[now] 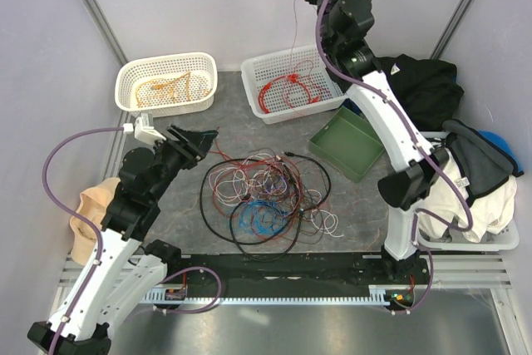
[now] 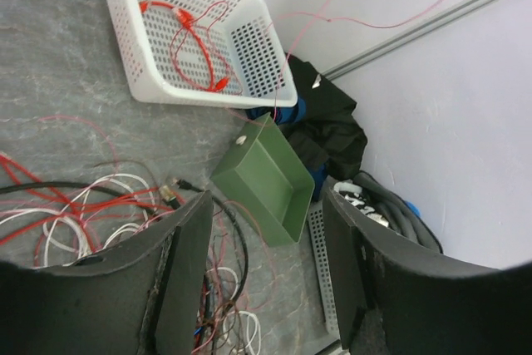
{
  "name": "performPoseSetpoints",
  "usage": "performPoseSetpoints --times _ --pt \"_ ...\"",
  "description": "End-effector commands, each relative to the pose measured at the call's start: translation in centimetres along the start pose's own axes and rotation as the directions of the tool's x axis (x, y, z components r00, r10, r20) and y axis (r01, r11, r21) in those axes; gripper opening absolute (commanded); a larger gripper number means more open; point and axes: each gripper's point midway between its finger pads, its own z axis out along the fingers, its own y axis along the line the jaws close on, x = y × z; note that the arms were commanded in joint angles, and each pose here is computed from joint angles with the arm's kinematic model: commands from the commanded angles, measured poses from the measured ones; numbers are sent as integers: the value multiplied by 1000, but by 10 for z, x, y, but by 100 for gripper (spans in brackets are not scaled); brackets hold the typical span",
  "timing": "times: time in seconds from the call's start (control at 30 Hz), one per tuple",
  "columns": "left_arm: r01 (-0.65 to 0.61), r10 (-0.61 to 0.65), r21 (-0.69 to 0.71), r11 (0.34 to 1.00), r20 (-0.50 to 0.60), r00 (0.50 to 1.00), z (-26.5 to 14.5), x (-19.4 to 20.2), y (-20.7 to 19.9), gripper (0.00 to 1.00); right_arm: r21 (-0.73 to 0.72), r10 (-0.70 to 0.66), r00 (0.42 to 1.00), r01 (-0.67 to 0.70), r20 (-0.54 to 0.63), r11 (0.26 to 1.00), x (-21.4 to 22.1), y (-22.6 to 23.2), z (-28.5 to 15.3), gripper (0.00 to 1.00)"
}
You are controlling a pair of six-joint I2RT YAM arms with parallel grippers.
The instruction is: Untangle the cables
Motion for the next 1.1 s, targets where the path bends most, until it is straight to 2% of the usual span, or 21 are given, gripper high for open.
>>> performPoseSetpoints --times 0.0,0.2,0.4,0.43,0.47,0.5,0.57,0.6,0.67,0.7,0.8,0.93,1.07 --pt "-63 62 -60 996 -25 998 -9 10 22 62 37 -32 999 32 15 999 48 -28 31 0" --pt "-94 93 -105 990 -13 996 -10 11 36 63 50 2 1000 0 -25 999 110 -57 57 0" --pt "-86 79 -135 987 -54 995 -3 25 49 63 85 -18 983 34 -181 996 198 -78 49 1" --pt "-86 78 -141 986 -64 995 -1 27 52 63 85 -25 974 45 -227 995 217 -82 45 13" --pt "-85 75 -143 986 -74 994 0 30 54 63 84 -28 968 50 -250 995 225 -83 43 39" --pt "-81 70 -145 986 -79 994 0 32 55 63 80 -33 961 57 -275 995 233 -83 40 51" --pt "-78 66 -141 987 -92 994 1 35 55 63 100 -30 946 65 -323 993 246 -88 33 72" --pt "-75 62 -143 987 -94 994 1 36 56 63 105 -22 950 57 -312 993 233 -85 31 76" --pt "-70 57 -136 988 -95 994 -1 37 55 63 128 -24 946 69 -323 989 235 -91 21 87" --pt "-68 56 -135 989 -94 994 -2 37 56 63 126 -23 953 64 -303 990 217 -86 17 89" --pt "-56 45 -123 991 -91 995 -4 38 54 63 112 -49 934 95 -355 989 223 -89 -10 89" --pt "-44 34 -109 993 -91 995 -8 41 54 63 4 -101 891 115 -442 993 244 -86 -60 88" --pt "-32 21 -79 996 -129 991 -13 53 54 63 -29 -122 844 125 -522 992 270 -97 -112 86"
